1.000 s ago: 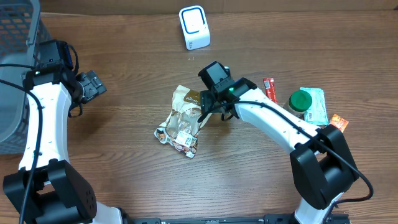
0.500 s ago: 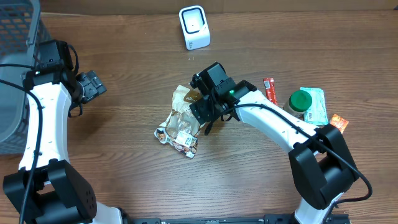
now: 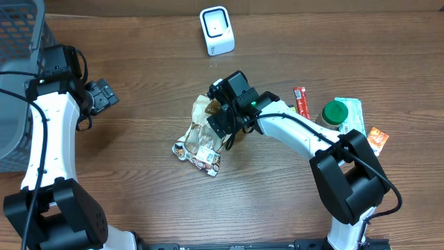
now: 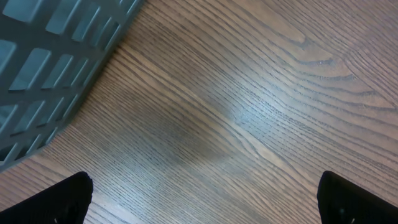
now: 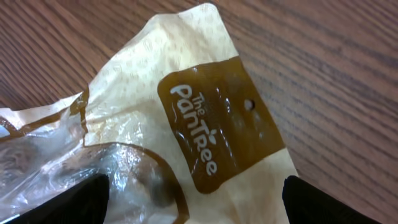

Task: Scan the item barcode
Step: 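Close the right gripper on the snack bag's top edge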

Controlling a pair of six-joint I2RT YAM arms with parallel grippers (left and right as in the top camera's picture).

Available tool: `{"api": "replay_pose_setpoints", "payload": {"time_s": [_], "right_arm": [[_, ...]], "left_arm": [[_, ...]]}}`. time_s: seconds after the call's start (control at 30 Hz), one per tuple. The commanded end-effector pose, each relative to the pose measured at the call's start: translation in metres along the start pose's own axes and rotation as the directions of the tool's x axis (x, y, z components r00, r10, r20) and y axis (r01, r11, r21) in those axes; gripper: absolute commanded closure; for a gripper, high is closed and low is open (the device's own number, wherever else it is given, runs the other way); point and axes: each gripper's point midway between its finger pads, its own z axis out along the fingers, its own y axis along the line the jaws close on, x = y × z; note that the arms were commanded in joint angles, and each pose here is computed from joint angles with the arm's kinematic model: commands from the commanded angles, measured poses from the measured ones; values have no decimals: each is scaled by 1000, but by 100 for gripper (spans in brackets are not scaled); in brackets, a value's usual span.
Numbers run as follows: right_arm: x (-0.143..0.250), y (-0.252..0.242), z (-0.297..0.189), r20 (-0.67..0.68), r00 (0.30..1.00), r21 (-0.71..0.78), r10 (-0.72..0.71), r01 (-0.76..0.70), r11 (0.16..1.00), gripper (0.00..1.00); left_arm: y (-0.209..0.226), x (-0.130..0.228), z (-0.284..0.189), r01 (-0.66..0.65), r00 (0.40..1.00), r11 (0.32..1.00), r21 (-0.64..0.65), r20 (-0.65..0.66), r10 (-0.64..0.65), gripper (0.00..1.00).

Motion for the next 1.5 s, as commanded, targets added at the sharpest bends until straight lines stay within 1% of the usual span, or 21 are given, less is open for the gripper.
{"api": "replay_pose_setpoints", "payload": {"time_s": [0.0, 0.23, 0.33, 0.47, 0.5, 0.57, 0.63, 0.7, 0.83, 0.9, 0.97, 1.27, 1.4, 1.47], "right_arm": [[10, 0, 14, -36, 999, -10, 2, -2, 1000, 10], [14, 2, 14, -52, 999, -21, 3, -4, 1000, 10], [23, 7, 13, -89, 996, -51, -11, 6, 999, 10], [34, 7, 12, -133, 991, -49, 0, -6, 999, 11], [37, 5, 11, -146, 989, -41, 23, -29, 999, 11], [48, -2, 7, -193, 970, 18, 150, -150, 989, 15], [57, -3, 0, -226, 945, 41, 236, -233, 972, 19], [61, 1, -7, -248, 922, 42, 298, -297, 954, 19], [57, 16, -16, -254, 921, -42, 295, -315, 948, 19], [60, 17, -17, -270, 915, -39, 299, -321, 946, 20], [73, 17, -17, -314, 900, -21, 304, -327, 945, 25], [113, 18, 2, -446, 847, 5, 288, -320, 947, 25], [122, 18, 7, -467, 836, 11, 288, -321, 947, 24], [123, 18, 7, -470, 834, 12, 288, -320, 947, 26]], "left_arm": [[2, -6, -7, 2, 1000, 1000, -5, 26, -2, 0], [2, -6, -7, 3, 1000, 1000, -5, 26, -3, 0], [2, -6, -7, 3, 1000, 1000, -5, 26, -3, 0], [2, -6, -7, 3, 1000, 1000, -5, 26, -3, 0], [2, -6, -7, 3, 1000, 1000, -5, 26, -3, 0], [2, -6, -7, 3, 1000, 1000, -5, 26, -3, 0], [2, -6, -7, 3, 1000, 1000, -5, 26, -3, 0], [2, -6, -7, 3, 1000, 1000, -5, 26, -3, 0], [2, -6, -7, 3, 1000, 1000, -5, 26, -3, 0], [2, -6, -7, 3, 1000, 1000, -5, 26, -3, 0], [2, -6, -7, 3, 1000, 1000, -5, 26, -3, 0], [2, -6, -7, 3, 1000, 1000, -5, 26, -3, 0], [2, -6, -7, 3, 1000, 1000, -5, 26, -3, 0], [2, -6, -7, 3, 1000, 1000, -5, 26, -3, 0]]}}
